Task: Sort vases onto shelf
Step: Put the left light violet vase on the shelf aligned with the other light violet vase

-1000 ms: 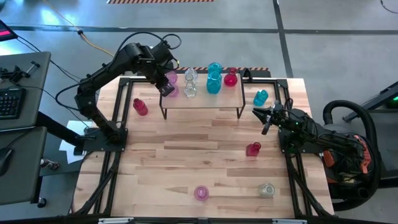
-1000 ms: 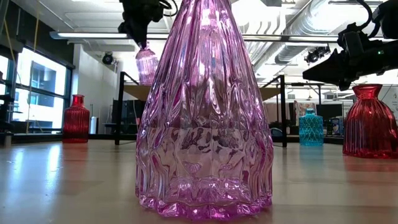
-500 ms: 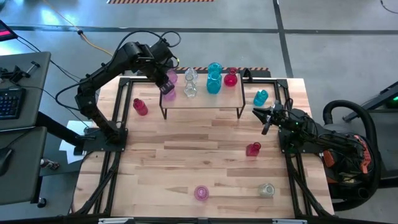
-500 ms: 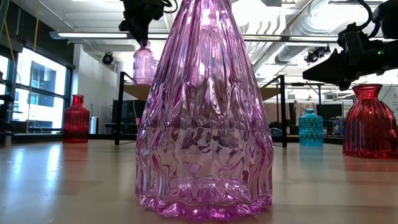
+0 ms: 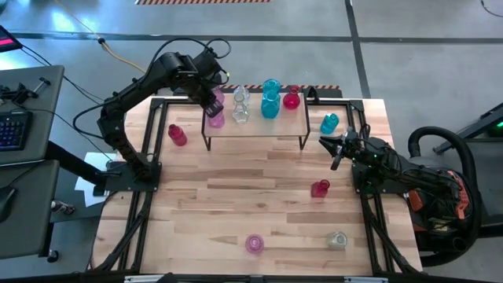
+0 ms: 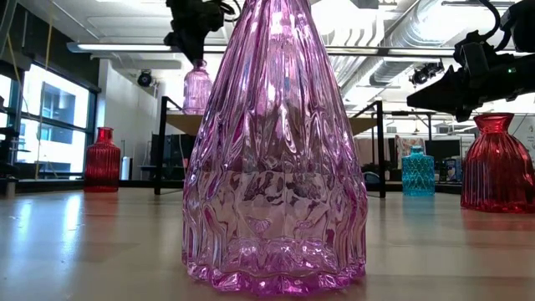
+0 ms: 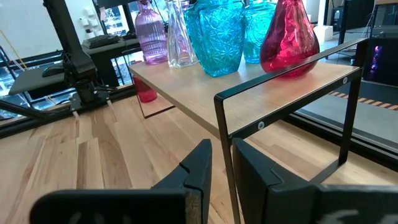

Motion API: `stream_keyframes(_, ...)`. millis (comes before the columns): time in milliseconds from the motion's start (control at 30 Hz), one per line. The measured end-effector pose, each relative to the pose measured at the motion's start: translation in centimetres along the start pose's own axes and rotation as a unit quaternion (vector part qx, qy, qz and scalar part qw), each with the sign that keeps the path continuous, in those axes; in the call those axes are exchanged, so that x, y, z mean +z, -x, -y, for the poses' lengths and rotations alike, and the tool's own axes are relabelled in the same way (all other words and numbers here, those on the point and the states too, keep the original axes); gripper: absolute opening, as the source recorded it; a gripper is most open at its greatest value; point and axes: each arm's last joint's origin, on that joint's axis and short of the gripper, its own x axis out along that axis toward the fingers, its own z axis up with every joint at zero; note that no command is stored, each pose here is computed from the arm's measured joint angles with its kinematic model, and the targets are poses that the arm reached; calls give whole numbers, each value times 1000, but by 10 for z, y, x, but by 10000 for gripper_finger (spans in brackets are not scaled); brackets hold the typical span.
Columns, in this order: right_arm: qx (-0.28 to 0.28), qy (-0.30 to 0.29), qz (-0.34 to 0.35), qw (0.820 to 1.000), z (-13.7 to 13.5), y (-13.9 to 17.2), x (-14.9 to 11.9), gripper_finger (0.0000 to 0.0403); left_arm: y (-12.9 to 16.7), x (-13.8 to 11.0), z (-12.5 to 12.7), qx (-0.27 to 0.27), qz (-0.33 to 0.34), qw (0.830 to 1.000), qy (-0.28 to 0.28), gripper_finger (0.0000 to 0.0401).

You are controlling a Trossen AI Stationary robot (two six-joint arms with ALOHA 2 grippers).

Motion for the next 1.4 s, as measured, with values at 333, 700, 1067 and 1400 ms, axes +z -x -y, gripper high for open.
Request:
stream_keyframes(333, 0, 0, 0, 1000, 0, 0, 0, 48, 0, 1, -5, 13, 1, 1000, 8, 45)
stream_keyframes(700, 0, 0, 0, 1000, 0, 0, 0, 48, -1, 3, -7, 15, 11, 1000, 11, 45)
stream_keyframes(1067, 0, 0, 0, 1000, 0, 0, 0, 48, -2, 5, -7, 21, 18, 1000, 14, 45)
stream_keyframes(1400, 0, 0, 0, 1000, 0, 0, 0, 48, -2, 5, -7, 22, 19, 999, 21, 47)
